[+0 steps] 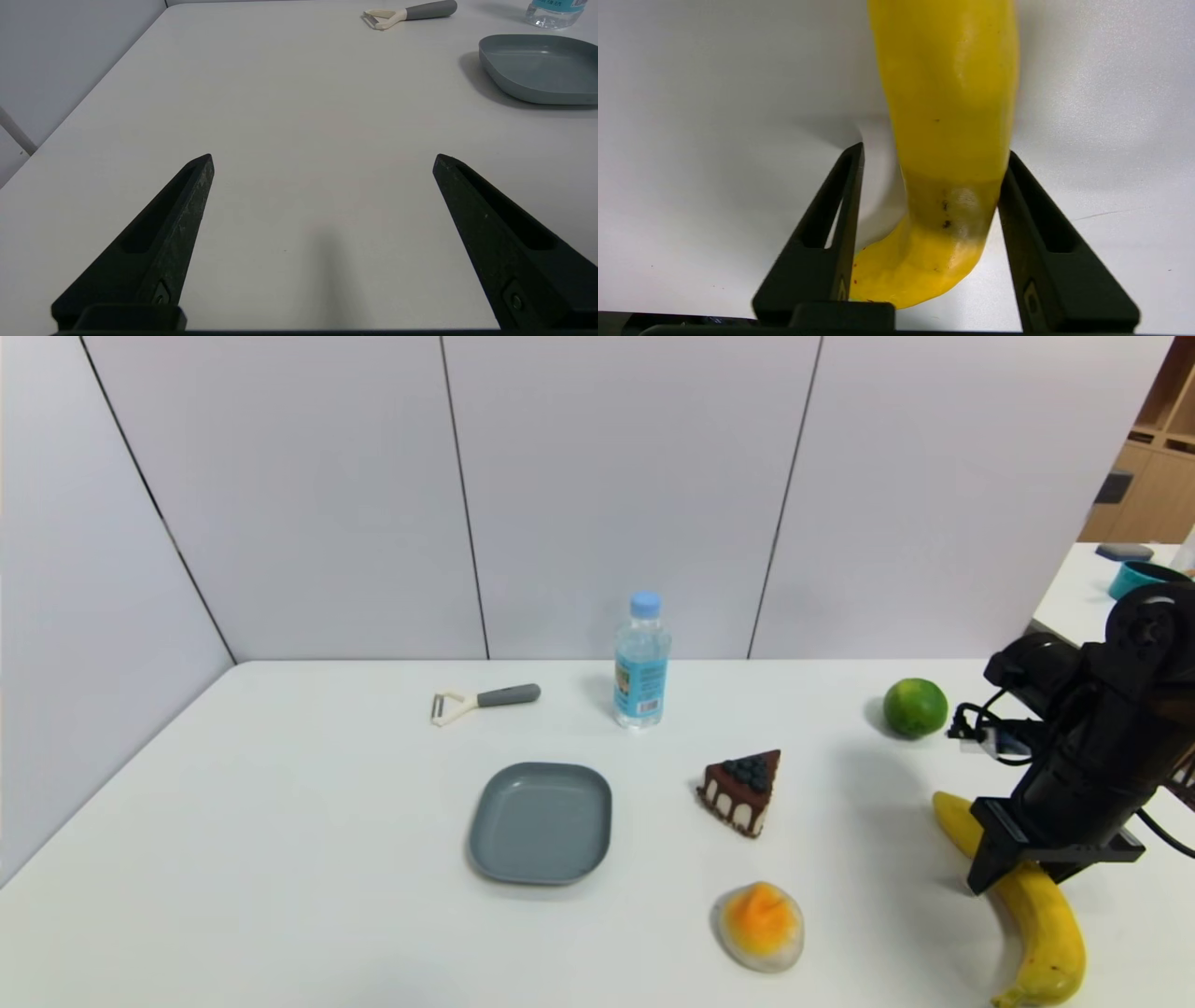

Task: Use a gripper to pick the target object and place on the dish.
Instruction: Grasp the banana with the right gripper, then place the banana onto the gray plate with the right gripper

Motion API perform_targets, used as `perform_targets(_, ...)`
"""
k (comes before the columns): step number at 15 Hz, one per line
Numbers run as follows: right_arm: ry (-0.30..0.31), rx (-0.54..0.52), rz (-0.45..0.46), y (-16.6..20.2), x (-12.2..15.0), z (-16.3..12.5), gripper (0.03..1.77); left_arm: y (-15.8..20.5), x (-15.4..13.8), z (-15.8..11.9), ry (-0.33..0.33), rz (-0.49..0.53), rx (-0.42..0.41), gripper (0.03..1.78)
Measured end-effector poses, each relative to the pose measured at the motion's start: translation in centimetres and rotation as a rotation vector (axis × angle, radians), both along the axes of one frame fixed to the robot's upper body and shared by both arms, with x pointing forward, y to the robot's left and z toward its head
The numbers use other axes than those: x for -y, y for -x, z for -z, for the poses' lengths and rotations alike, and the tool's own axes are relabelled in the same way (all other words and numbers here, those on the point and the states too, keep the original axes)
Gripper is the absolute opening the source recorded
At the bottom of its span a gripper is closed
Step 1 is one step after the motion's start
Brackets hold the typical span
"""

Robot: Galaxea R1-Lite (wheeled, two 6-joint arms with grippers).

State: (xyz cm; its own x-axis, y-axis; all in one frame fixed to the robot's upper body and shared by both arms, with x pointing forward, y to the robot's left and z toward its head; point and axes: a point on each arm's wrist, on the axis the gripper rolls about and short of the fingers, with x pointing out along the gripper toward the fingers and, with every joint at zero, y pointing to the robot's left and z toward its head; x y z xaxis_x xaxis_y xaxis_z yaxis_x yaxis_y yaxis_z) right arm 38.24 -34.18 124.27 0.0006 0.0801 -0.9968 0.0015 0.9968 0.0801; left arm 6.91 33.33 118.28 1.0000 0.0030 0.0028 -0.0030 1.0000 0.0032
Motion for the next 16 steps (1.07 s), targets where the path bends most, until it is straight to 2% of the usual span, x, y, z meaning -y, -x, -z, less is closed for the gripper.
perform_targets(1, -0.002, -0.002, 0.0, 0.0, 0.0, 0.0, 0.76, 0.0, 0.0, 0.0, 0.0, 0.0, 0.0, 1.69)
perform_targets(2, -0.003, -0.003, 0.0, 0.1, 0.0, 0.0, 0.49, 0.0, 0.0, 0.0, 0.0, 0.0, 0.0, 1.69)
perform_targets(8, -0.042, 0.051, -0.035, 1.2, -0.3, -1.2, 0.47, 0.0, 0.0, 0.0, 0.0, 0.0, 0.0, 1.69)
perform_targets(12, -0.034, 0.227, -0.081, 2.3, -0.7, -4.0, 0.47, 0.0, 0.0, 0.0, 0.0, 0.0, 0.0, 1.69)
perform_targets(16, -0.023, 0.515, -0.127, 3.0, -1.8, -8.2, 0.47, 0.0, 0.0, 0.0, 0.0, 0.0, 0.0, 1.69)
